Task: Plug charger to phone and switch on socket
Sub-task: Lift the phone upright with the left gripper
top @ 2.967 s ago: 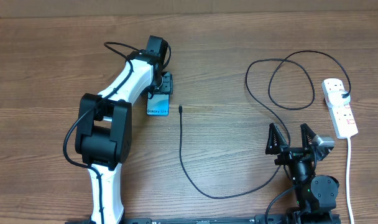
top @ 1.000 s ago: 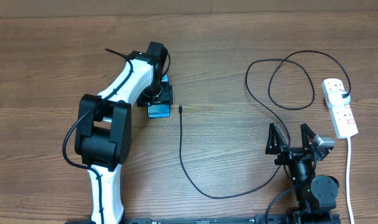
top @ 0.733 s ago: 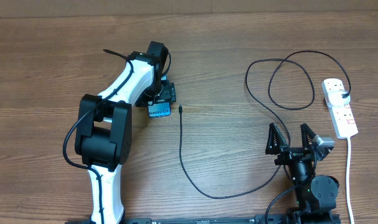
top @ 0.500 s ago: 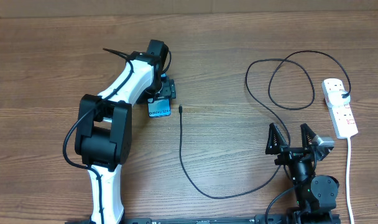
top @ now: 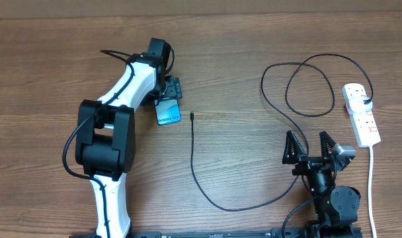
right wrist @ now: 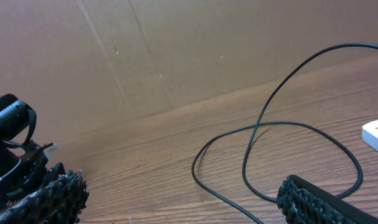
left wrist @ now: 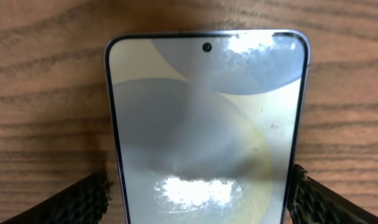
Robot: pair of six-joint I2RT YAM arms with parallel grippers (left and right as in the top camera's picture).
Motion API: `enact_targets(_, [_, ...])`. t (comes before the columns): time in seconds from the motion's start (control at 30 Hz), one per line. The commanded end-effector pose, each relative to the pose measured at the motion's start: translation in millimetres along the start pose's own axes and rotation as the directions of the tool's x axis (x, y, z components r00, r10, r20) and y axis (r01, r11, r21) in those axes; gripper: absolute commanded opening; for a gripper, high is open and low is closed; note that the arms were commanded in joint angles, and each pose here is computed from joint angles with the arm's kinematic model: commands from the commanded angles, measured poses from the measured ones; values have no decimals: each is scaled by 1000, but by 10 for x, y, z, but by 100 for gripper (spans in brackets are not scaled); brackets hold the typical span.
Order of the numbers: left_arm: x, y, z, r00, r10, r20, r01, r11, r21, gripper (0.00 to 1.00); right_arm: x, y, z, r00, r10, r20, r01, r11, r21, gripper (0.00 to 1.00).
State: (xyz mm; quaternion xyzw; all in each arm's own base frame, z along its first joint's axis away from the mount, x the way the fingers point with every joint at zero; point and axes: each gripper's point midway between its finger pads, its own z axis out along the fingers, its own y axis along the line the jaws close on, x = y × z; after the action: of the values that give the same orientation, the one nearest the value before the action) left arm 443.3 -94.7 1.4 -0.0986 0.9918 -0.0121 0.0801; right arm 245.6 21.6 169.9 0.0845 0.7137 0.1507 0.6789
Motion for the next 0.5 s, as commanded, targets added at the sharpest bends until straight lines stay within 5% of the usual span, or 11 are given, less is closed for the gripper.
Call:
enact_targets(0.0, [397, 34, 329, 985, 34, -168, -30, 999, 29, 87, 2, -14, 0, 1000, -5, 9, 5, 1000, 3, 100])
enact_targets(0.47, [560, 27, 295, 937, 270, -221, -254, 962, 100, 78, 2, -14, 0, 1000, -5, 9, 5, 1000, 3, 100])
